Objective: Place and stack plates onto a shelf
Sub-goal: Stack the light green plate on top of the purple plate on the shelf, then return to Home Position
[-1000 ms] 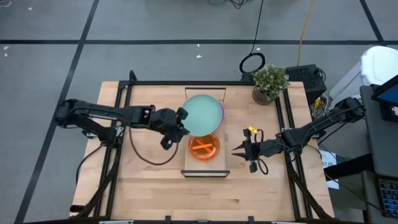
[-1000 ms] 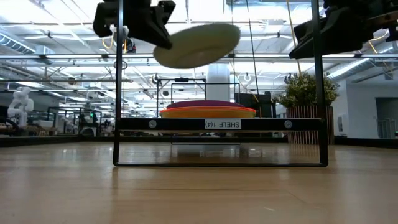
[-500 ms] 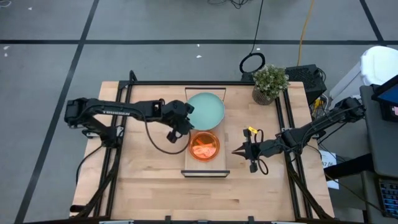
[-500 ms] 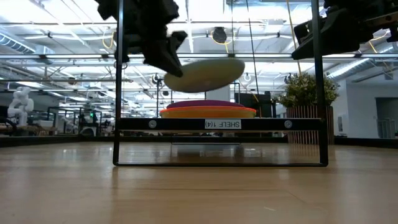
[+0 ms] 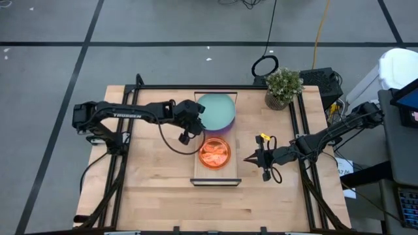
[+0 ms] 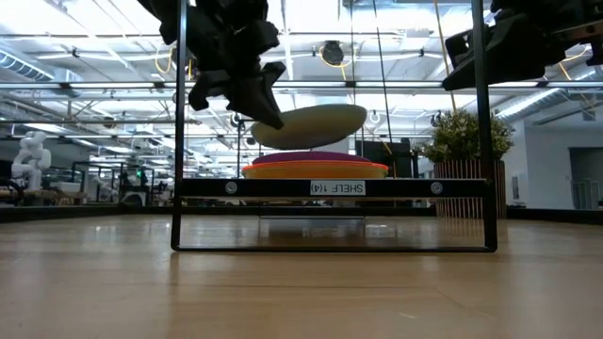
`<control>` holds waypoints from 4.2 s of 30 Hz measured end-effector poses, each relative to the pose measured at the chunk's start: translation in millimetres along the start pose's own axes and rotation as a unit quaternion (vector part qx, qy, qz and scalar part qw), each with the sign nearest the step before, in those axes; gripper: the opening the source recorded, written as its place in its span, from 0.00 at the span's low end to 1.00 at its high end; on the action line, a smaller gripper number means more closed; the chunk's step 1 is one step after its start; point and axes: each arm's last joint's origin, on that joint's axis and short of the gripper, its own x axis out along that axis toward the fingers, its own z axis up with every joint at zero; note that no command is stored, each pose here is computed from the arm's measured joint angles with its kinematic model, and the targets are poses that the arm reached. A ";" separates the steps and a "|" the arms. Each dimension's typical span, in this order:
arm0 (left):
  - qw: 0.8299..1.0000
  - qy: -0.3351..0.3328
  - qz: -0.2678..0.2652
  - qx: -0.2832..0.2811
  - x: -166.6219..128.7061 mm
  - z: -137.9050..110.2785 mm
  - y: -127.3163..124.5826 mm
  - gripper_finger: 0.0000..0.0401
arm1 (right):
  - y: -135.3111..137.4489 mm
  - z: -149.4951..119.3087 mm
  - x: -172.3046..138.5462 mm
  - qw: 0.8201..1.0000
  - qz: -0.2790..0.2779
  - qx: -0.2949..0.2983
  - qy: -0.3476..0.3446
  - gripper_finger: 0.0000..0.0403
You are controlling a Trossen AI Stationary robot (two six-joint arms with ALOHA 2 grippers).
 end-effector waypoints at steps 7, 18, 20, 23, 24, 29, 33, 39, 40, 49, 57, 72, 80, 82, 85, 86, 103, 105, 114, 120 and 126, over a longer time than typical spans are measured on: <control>1.000 0.003 0.010 -0.010 7.1 -5.9 6.4 0.05 | 0.0 0.0 0.0 1.000 0.000 -0.009 0.000 0.00; 0.998 0.022 0.003 -0.055 28.8 -13.9 4.9 0.26 | -0.4 1.0 -0.9 1.000 -0.001 -0.009 -0.005 0.00; 0.998 0.020 0.005 -0.067 28.2 -12.8 4.8 0.30 | -1.0 1.5 -2.4 1.000 -0.001 -0.012 -0.008 0.00; 0.995 0.013 0.008 -0.096 21.4 -8.6 4.1 0.34 | -2.6 4.4 -5.3 1.000 -0.005 -0.013 -0.021 0.00; 0.995 0.007 0.012 -0.104 17.8 -5.9 4.2 0.35 | -3.2 5.7 -6.6 0.999 -0.006 -0.013 -0.028 0.00; 0.989 -0.022 0.027 -0.145 -8.5 6.6 3.4 0.35 | -7.4 13.7 -16.0 0.997 -0.013 -0.023 -0.068 0.00; 0.975 -0.059 0.044 -0.210 -38.2 16.8 3.5 0.35 | -13.7 17.8 -25.6 0.995 -0.030 -0.035 -0.090 0.00; 0.959 -0.085 0.044 -0.266 -76.3 23.4 -3.9 0.35 | -27.2 22.6 -38.8 0.990 -0.064 -0.022 -0.122 0.00; 0.958 -0.091 0.044 -0.268 -81.0 25.0 -5.4 0.35 | -29.9 22.5 -39.6 0.990 -0.071 -0.026 -0.122 0.00; 0.955 -0.104 0.032 -0.276 -88.8 36.0 -21.3 0.35 | -77.8 17.1 -17.3 0.977 -0.186 0.002 -0.101 0.00; 0.952 -0.068 0.019 -0.297 -62.2 19.8 -51.4 0.35 | -122.5 -16.4 13.4 0.970 -0.231 0.068 -0.030 0.00; 0.942 -0.025 0.042 -0.331 -49.7 2.8 -63.5 0.35 | -152.0 -69.7 25.3 0.955 -0.268 0.128 -0.011 0.00; 0.942 -0.024 0.043 -0.333 -49.7 2.7 -63.4 0.35 | -152.7 -81.2 37.5 0.954 -0.262 0.147 0.008 0.00; 0.942 -0.024 0.043 -0.333 -49.7 2.7 -63.4 0.35 | -153.0 -81.5 38.5 0.953 -0.263 0.148 0.006 0.00; 0.943 -0.024 0.043 -0.330 -49.7 2.7 -63.4 0.35 | -152.5 -79.9 39.0 0.958 -0.244 0.153 -0.009 0.00; 0.943 -0.024 0.043 -0.329 -49.7 2.7 -63.4 0.35 | -152.2 -79.1 39.1 0.960 -0.234 0.154 -0.016 0.00; 0.948 -0.097 0.066 -0.295 -64.5 15.8 -59.2 0.35 | -125.8 -39.5 12.2 0.974 -0.150 0.137 -0.102 0.00; 0.946 -0.118 0.072 -0.293 -75.4 16.8 -60.4 0.35 | -118.6 -32.9 5.6 0.974 -0.138 0.140 -0.114 0.00; 0.918 -0.214 0.083 -0.323 -92.1 -27.7 -110.7 0.26 | -91.1 -10.5 -19.7 0.971 -0.081 0.141 -0.176 0.00; 0.903 -0.241 0.106 -0.339 -94.4 -58.2 -138.2 0.16 | -67.8 -20.8 -21.2 0.974 -0.099 0.144 -0.142 0.00; 0.890 -0.264 0.125 -0.351 -93.3 -75.7 -152.8 0.09 | -47.5 -41.5 -20.0 0.972 -0.124 0.140 -0.145 0.00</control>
